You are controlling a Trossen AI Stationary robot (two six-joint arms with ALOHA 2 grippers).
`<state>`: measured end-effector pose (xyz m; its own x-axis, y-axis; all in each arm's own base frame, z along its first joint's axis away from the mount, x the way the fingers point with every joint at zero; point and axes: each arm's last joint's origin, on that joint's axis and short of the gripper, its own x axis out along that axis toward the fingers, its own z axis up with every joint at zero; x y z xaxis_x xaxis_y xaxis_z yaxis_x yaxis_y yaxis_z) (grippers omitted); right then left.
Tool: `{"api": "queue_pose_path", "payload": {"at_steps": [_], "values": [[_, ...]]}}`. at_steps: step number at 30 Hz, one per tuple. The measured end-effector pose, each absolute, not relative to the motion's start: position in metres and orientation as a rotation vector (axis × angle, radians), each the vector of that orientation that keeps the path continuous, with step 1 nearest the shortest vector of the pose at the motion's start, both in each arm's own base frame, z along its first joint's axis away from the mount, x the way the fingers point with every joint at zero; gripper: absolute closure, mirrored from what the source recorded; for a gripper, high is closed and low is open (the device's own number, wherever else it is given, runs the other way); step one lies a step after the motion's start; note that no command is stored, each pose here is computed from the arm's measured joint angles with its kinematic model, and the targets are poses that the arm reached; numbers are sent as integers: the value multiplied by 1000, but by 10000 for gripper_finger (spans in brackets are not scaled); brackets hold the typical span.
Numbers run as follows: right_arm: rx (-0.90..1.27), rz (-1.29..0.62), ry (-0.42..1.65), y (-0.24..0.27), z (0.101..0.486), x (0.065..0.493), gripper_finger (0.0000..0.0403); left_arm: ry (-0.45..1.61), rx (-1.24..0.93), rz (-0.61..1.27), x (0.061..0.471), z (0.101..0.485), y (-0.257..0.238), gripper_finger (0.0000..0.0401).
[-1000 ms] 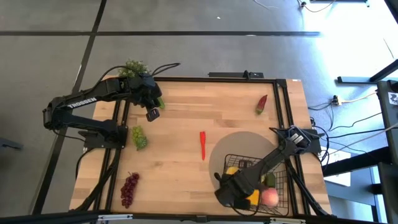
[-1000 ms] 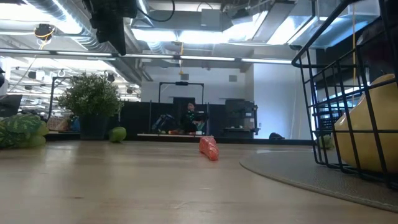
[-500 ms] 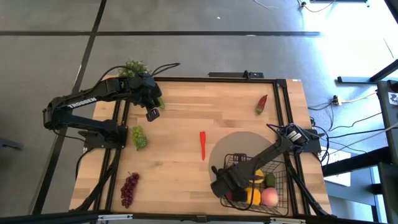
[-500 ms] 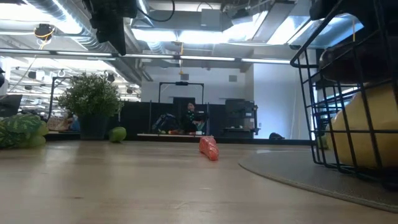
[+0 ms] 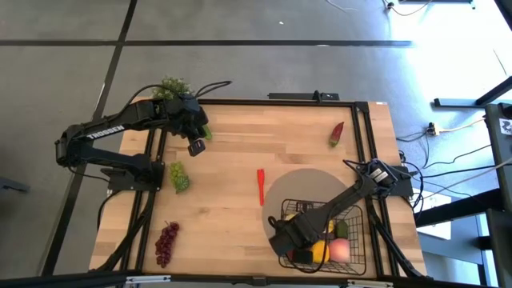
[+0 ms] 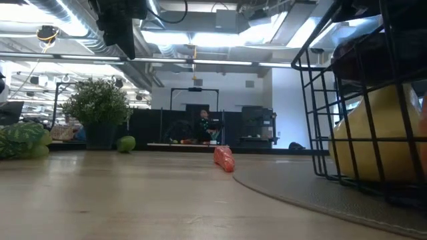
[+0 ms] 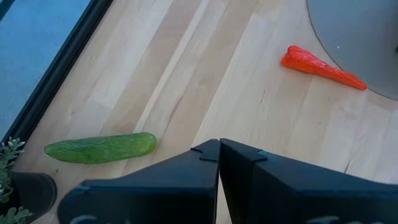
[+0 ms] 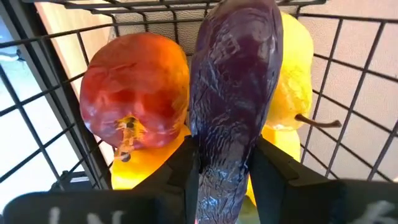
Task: Build produce basket
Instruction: Put the violet eggplant into the wire basket
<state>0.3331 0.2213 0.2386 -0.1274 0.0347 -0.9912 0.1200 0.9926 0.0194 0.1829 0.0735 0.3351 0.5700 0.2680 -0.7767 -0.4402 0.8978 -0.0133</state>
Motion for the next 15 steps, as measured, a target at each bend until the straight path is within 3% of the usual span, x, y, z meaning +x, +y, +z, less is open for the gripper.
{"api": "queue_pose_path", "payload": {"at_steps": [15], "values": [[133,-87,1692,227,239,330,306,871,-215,419,183,335,74,401]]}}
